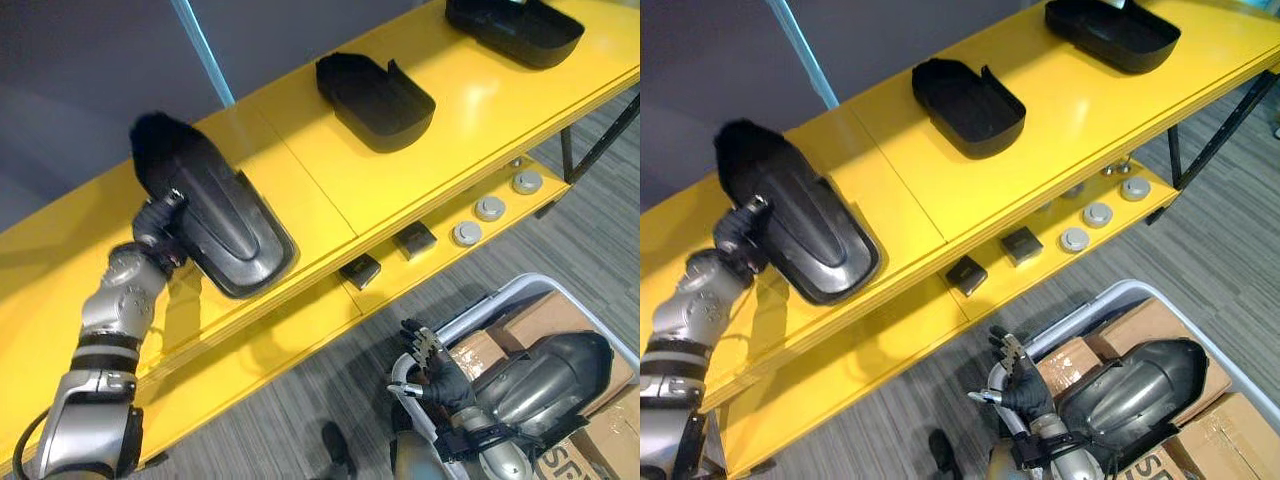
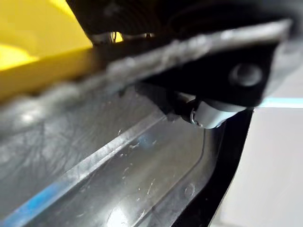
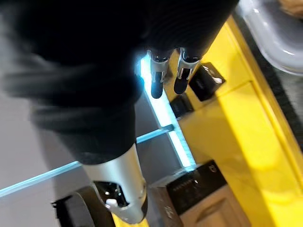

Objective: Walk over and take plastic housings, then place them on the shelf

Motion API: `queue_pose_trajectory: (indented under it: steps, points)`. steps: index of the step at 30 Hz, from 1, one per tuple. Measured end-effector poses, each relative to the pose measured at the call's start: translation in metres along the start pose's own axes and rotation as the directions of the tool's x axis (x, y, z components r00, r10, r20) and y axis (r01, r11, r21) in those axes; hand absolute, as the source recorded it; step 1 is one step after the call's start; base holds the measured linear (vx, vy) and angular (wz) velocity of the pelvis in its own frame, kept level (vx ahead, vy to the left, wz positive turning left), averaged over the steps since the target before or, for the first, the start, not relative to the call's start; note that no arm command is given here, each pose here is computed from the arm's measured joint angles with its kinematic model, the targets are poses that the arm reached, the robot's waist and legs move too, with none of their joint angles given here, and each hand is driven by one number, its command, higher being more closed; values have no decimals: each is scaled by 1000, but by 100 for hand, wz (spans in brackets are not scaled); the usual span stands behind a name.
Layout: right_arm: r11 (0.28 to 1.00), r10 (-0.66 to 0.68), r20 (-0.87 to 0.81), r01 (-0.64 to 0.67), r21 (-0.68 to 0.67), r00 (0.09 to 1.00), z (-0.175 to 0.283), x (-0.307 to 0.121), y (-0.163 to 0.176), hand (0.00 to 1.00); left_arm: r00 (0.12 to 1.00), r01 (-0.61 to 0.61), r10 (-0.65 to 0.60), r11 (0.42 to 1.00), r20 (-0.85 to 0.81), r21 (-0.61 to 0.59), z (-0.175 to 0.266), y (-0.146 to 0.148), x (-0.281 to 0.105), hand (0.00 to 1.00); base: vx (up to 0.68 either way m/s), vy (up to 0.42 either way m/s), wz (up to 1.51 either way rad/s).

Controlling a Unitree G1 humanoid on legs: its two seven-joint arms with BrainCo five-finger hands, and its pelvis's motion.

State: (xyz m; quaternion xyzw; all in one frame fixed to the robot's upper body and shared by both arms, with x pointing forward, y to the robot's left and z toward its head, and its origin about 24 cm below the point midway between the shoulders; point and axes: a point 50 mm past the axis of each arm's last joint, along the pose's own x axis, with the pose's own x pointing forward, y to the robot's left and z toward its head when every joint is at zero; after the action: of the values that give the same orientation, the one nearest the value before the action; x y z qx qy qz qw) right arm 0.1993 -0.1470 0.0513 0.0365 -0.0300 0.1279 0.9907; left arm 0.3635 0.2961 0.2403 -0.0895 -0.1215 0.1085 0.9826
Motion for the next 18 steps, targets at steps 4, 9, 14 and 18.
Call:
queue_pose_trajectory:
  steps: [4, 9, 14, 18]
  points:
    - [1000, 4, 10, -4, 21, 1000, 2, 0, 7, 0, 996, -65, 62, 996, 63, 53, 25, 5, 6, 0, -15, 19, 6]
    - [999, -2, -5, 3, 47, 1000, -1, 0, 11, 0, 997, -81, 82, 976, 3, 200, 18, 8, 10, 0, 33, 16, 7]
    - [999, -6, -17, 7, 48, 1000, -3, 0, 11, 0, 1000, -15, 23, 949, -20, 315, 22, -2, 14, 0, -7, 8, 1]
    - [998, -23, -48, 26, 64, 999, -10, -1, 9, 0, 999, 1, 15, 926, -38, 378, 24, -6, 18, 0, -50, 28, 1]
